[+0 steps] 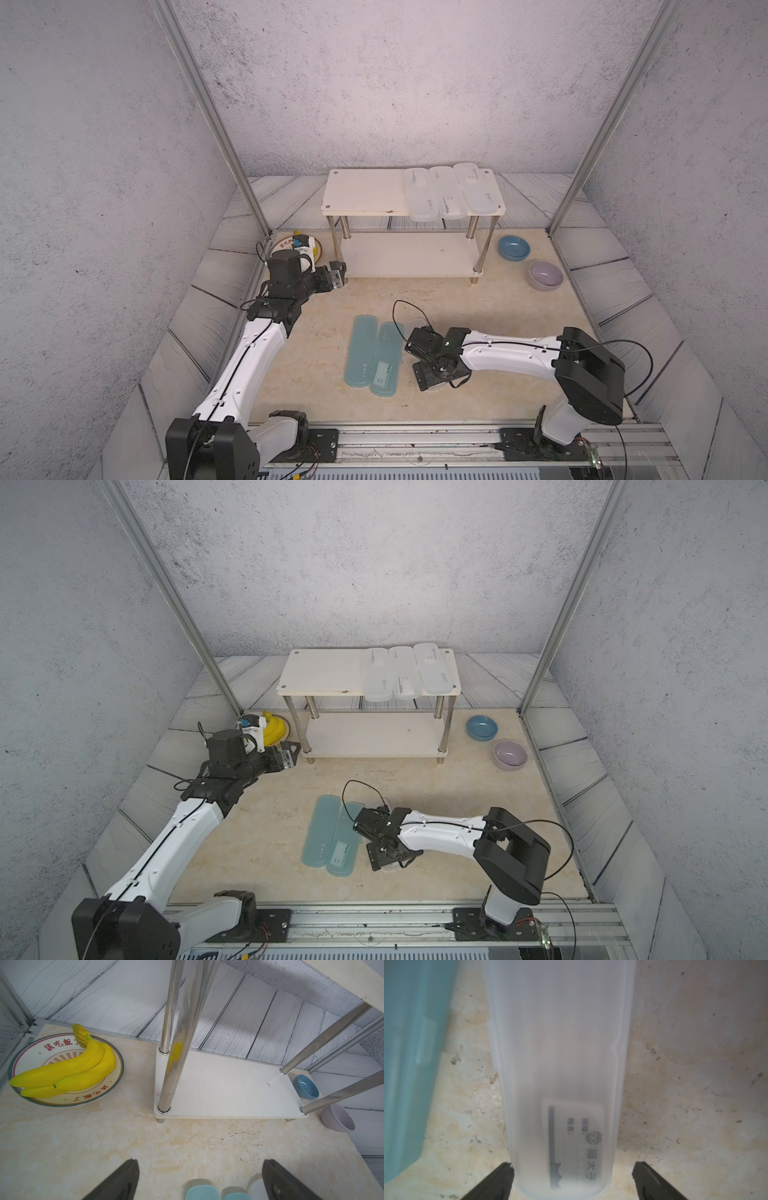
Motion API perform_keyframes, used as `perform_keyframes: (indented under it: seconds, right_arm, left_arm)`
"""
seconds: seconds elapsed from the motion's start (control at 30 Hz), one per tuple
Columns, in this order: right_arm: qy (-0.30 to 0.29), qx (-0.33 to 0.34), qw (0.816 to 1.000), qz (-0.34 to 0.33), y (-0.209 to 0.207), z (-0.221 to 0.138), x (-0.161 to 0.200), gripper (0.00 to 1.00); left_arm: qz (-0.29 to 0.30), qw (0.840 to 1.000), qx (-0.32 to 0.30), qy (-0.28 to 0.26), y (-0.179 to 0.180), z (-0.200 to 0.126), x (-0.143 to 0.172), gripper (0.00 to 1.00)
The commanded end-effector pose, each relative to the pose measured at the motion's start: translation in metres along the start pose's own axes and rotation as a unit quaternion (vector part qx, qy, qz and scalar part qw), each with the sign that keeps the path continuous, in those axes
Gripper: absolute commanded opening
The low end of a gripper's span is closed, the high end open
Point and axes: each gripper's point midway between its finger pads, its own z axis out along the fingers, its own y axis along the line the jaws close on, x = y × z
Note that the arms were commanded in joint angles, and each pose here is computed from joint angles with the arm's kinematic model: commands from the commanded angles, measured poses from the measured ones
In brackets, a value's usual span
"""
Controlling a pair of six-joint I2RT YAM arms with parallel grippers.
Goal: Place the pencil cases on the shelf according to color
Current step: Pick up the pencil case from the center of the board.
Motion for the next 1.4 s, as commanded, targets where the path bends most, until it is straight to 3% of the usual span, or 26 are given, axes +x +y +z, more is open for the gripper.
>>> perform_keyframes:
  seconds: [0.0, 0.23, 0.63, 0.9, 0.93, 1.1, 1.37]
  right_arm:
    - [-0.014, -0.036, 0.999, -0.003, 0.015, 0.000, -0.007, 0.96]
    - [0.005, 0.014, 1.000, -0.025, -0.001, 0.013, -0.001, 0.96]
    - [0.015, 0.001, 1.000, -0.019, -0.005, 0.016, 0.013, 0.96]
    - [0.016, 0.005, 1.000, -0.022, -0.003, 0.017, 0.013, 0.86]
    - [0.011, 0.006, 1.000, -0.021, -0.004, 0.015, 0.012, 0.84]
    - [-0.028, 0.015, 0.999, -0.015, -0.013, -0.012, 0.000, 0.55]
    - [-0.120, 0.010, 0.992, -0.040, -0.010, -0.099, -0.047, 0.50]
  left_arm:
    - [0.003, 1.000, 0.009, -0.014, -0.005, -0.008, -0.010, 0.99]
    - [0.006, 1.000, 0.003, -0.015, -0.004, -0.009, -0.010, 0.99]
    - [0.005, 1.000, 0.003, -0.010, -0.003, -0.007, -0.008, 0.99]
    - [0.008, 1.000, 0.001, -0.010, -0.002, -0.007, -0.008, 0.99]
    - [0.008, 1.000, 0.000, -0.010, -0.002, -0.007, -0.008, 0.99]
    - [0.010, 1.000, -0.001, -0.009, -0.001, -0.006, -0.008, 0.99]
    - [0.002, 1.000, 0.009, -0.017, -0.005, -0.006, -0.013, 0.99]
